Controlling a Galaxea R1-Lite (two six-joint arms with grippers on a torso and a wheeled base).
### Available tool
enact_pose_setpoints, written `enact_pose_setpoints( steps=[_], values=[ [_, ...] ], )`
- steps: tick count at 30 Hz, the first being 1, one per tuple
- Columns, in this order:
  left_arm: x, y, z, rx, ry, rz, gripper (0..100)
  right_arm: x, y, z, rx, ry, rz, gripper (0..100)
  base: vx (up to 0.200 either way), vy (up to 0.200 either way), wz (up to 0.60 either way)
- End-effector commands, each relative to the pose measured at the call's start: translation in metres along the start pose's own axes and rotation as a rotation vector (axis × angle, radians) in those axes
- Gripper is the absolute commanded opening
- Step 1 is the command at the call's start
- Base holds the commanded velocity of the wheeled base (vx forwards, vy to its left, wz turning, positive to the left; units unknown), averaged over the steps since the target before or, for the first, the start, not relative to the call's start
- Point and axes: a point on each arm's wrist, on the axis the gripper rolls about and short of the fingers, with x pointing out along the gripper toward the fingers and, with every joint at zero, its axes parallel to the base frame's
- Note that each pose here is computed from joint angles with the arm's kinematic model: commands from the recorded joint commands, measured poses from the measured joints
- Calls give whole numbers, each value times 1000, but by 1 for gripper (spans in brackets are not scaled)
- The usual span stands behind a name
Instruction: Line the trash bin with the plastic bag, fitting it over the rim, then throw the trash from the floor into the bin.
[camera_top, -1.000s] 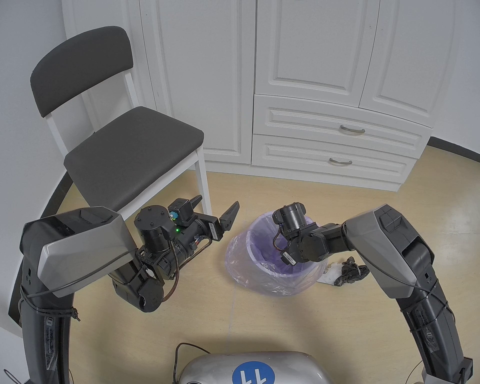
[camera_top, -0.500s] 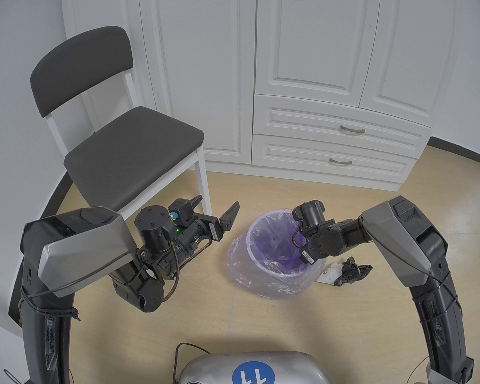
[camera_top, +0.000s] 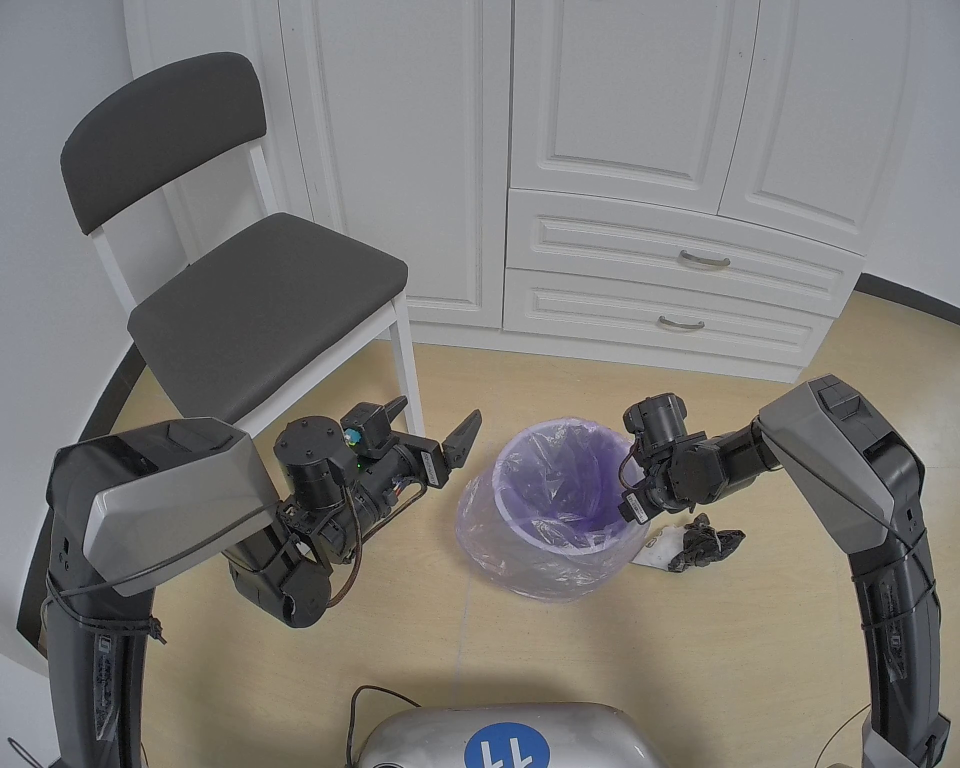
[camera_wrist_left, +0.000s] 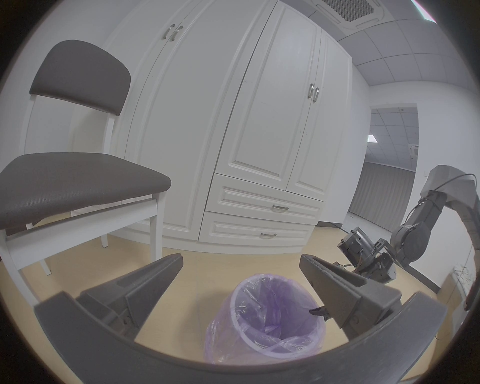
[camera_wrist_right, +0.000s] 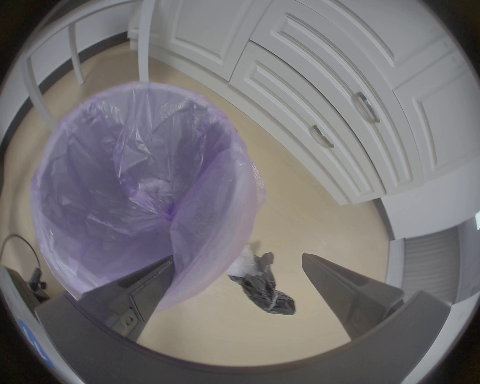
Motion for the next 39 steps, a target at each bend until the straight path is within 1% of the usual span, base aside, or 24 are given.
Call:
enact_pose_setpoints(
  steps=[1,2,3,4,6,8,9,10,12,16,20,22,25,29,33,37,38,39],
  values=[
    [1,-2,-11,-1,24,-5,100,-4,-7,-4,103,1,66,100,0,0,0],
    [1,-2,-14,-2,30,-4,100,-6,-7,-5,133,2,89,100,0,0,0],
    [1,-2,-15,-2,31,-4,100,-6,-7,-6,141,4,97,100,0,0,0],
    [1,-3,-20,-3,42,-6,100,-8,-10,-10,195,11,132,100,0,0,0],
    [2,-5,-25,-4,55,-10,100,-9,-12,-14,245,21,167,100,0,0,0],
    [2,-9,-29,-5,62,-17,100,-9,-15,-18,312,34,208,100,0,0,0],
    [2,-9,-29,-5,62,-17,100,-9,-15,-18,312,34,208,100,0,0,0],
    [2,-10,-30,-5,64,-21,100,-7,-18,-21,365,42,239,100,0,0,0],
    [2,-12,-30,-6,64,-23,100,-5,-23,-22,423,48,273,100,0,0,0],
    [2,-15,-31,-6,67,-30,100,3,-30,-33,487,80,325,100,0,0,0],
    [1,-17,-30,-7,67,-33,100,9,-35,-40,510,89,345,100,0,0,0],
    [1,-17,-29,-7,64,-34,100,12,-41,-42,528,66,334,100,0,0,0],
    [0,-19,-30,-7,69,-38,100,15,-40,-46,530,74,335,100,0,0,0],
    [0,-21,-30,-7,71,-40,100,18,-47,-47,544,72,334,100,0,0,0],
    [0,-21,-28,-7,67,-41,100,20,-51,-51,566,80,395,100,0,0,0],
    [0,-21,-28,-7,65,-41,100,23,-55,-54,581,84,409,100,0,0,0],
    [0,-20,-28,-7,65,-40,100,22,-54,-55,587,87,435,100,0,0,0],
    [0,-21,-28,-7,65,-41,100,22,-54,-54,590,87,445,100,0,0,0]
  ],
)
